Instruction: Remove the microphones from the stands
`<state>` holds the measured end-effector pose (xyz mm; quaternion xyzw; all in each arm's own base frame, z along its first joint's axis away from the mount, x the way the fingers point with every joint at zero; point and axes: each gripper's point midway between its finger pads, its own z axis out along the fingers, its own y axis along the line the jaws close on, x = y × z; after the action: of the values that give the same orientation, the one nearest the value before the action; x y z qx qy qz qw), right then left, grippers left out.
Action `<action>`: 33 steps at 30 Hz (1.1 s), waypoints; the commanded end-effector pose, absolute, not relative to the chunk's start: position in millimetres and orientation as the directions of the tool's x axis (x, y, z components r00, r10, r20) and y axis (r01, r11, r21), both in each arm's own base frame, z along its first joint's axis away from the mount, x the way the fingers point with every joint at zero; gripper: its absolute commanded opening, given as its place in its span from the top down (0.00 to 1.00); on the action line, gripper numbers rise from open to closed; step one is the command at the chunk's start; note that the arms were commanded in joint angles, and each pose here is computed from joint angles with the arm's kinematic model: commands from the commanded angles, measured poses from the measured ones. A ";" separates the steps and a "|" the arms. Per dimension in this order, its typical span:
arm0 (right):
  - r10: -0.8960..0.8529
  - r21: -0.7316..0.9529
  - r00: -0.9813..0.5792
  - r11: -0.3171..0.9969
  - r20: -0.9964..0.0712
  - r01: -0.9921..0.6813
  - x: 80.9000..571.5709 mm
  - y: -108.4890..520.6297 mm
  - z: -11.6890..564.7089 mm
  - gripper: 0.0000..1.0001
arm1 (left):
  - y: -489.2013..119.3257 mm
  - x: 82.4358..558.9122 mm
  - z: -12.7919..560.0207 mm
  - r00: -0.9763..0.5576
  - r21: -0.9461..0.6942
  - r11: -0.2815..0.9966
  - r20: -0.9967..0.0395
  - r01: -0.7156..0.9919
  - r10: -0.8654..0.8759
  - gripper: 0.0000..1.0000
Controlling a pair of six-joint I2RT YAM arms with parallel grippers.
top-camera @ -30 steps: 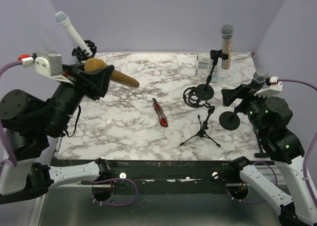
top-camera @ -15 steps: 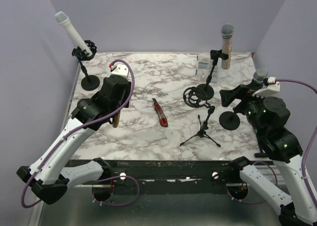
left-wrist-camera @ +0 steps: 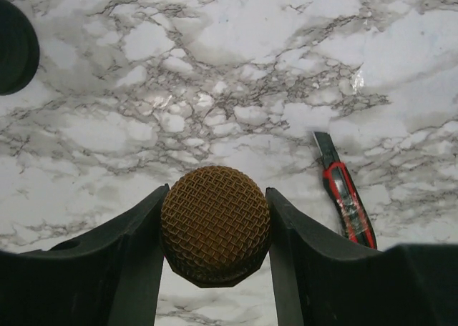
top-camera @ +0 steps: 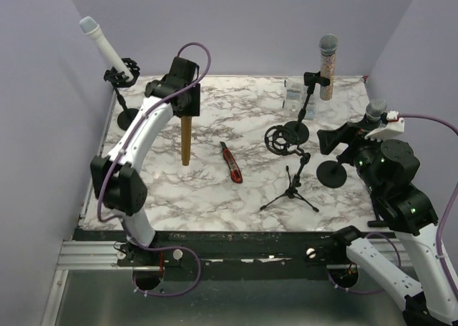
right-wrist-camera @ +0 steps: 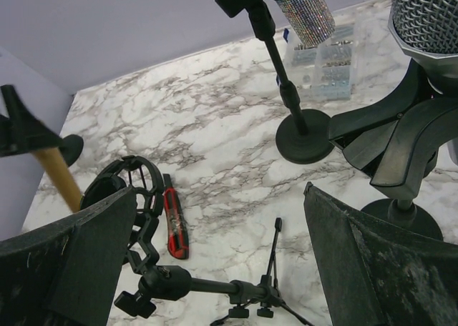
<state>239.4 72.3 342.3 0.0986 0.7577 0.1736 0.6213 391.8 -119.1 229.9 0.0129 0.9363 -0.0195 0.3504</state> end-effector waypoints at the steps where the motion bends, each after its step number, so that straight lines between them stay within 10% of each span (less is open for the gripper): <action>1: 0.370 0.396 -0.215 0.913 -0.904 -0.093 234.2 75.5 353.6 0.00 | -136.5 444.9 219.2 -0.791 -0.062 0.997 -0.611 0.047 -0.001 1.00; 13: 0.363 0.390 -0.228 0.916 -0.904 -0.089 241.6 78.7 358.1 0.00 | -183.8 553.4 195.2 -0.741 -0.418 0.908 -0.608 -0.004 -0.284 1.00; 33: 0.370 0.407 -0.274 0.909 -0.888 -0.091 246.1 86.4 353.2 0.00 | -153.7 629.2 128.6 -0.342 -0.884 0.179 -0.024 -0.431 -0.940 1.00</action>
<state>250.6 89.7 344.8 0.0888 0.7762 0.1943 0.5932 596.9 -175.9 111.5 -0.3963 0.7922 -0.3646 0.2870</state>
